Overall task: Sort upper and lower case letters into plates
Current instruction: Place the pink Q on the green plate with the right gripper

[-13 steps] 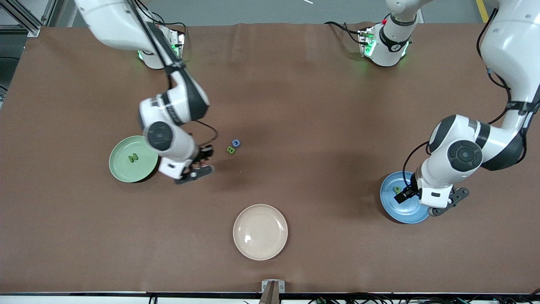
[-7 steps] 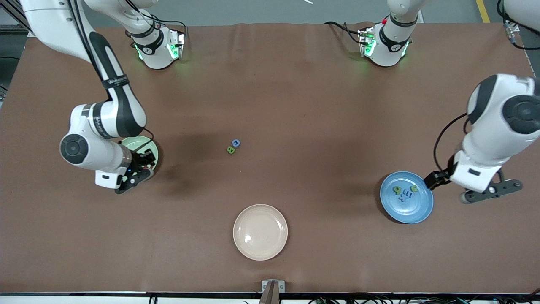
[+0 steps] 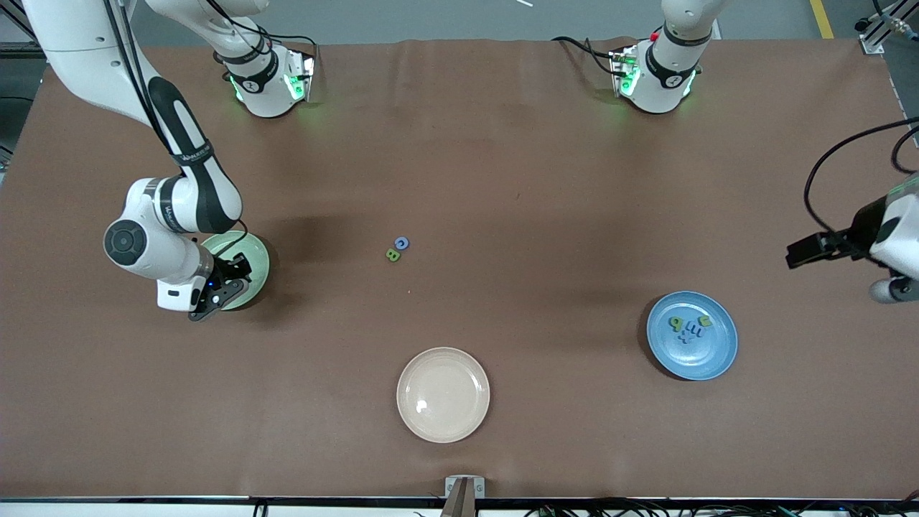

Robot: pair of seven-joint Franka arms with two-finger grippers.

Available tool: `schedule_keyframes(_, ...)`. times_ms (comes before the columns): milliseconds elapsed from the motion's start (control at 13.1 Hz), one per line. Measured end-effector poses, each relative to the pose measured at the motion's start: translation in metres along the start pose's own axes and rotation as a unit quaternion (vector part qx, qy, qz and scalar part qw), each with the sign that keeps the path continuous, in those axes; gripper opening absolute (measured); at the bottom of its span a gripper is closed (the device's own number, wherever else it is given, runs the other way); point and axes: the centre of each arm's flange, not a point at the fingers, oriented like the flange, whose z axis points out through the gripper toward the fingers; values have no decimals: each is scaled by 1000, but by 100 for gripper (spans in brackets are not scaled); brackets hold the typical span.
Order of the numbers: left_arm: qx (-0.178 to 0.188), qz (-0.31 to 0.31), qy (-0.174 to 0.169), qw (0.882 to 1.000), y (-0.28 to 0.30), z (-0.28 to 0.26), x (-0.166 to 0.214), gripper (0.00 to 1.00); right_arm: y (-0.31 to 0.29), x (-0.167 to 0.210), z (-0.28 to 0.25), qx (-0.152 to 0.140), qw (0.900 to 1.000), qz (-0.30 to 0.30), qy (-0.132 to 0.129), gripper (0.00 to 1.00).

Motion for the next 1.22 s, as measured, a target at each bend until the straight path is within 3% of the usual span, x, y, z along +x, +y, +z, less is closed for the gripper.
schedule_keyframes(534,8,9,9,1000,25,-51,-39,100,-3,-5,21,6,1000,0,-9,43)
schedule_keyframes(763,20,-2,20,1000,39,-66,-50,100,-6,-5,1,17,1000,-1,-21,72)
schedule_keyframes(916,6,-13,25,1000,36,-78,-58,100,-16,0,-46,24,999,11,-26,94)
schedule_keyframes(992,1,-18,26,999,30,-82,-61,100,-30,4,-71,23,999,27,-27,100)
schedule_keyframes(1221,-10,-19,20,1000,21,-85,-69,100,-111,33,-110,13,993,107,-40,100)
